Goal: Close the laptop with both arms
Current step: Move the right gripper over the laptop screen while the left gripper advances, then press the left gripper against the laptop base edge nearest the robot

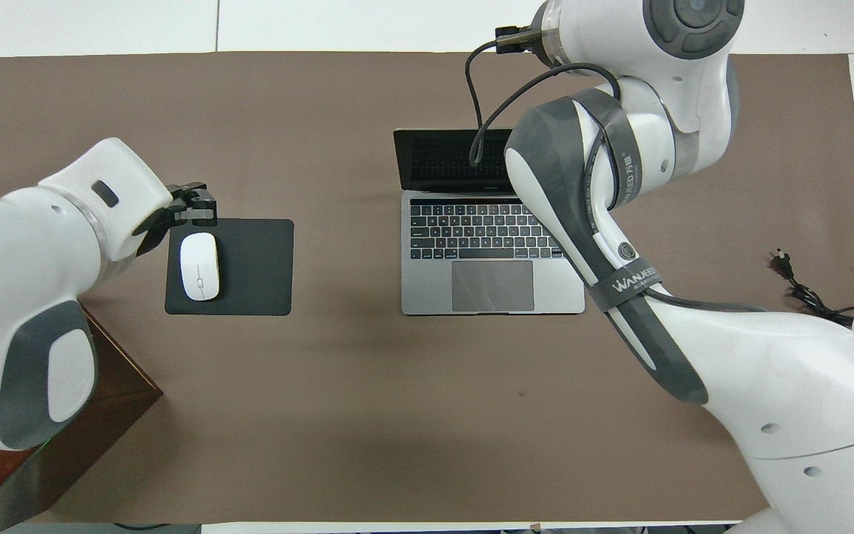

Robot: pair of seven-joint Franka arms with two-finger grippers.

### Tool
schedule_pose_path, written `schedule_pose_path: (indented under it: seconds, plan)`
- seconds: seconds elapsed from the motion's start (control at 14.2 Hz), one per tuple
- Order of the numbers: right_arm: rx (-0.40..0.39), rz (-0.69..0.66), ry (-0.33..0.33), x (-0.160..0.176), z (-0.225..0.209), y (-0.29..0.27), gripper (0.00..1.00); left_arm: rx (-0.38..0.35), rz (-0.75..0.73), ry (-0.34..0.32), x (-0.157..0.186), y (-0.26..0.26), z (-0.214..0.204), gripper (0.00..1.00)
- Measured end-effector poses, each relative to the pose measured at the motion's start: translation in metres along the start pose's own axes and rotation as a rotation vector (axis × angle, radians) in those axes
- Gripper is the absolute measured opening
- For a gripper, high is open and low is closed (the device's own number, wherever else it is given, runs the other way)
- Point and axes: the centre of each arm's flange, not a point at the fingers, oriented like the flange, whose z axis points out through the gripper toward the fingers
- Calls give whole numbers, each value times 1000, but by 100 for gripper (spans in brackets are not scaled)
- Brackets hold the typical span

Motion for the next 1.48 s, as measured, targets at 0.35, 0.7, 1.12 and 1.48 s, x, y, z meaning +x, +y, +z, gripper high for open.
schedule_pose_path:
  seconds: [0.35, 0.7, 1.12, 1.48]
  plan:
    - [-30, 9, -98, -8, 5, 9, 1, -72, 62, 124, -46, 49, 35, 1]
    - [-49, 17, -181, -16, 9, 16, 1, -139, 140, 197, -100, 105, 89, 1]
    - [-12, 68, -246, -20, 9, 31, 1, -174, 194, 208, -125, 140, 128, 1]
    - [-6, 68, -277, -24, 11, 28, 1, -195, 226, 222, -138, 159, 141, 1]
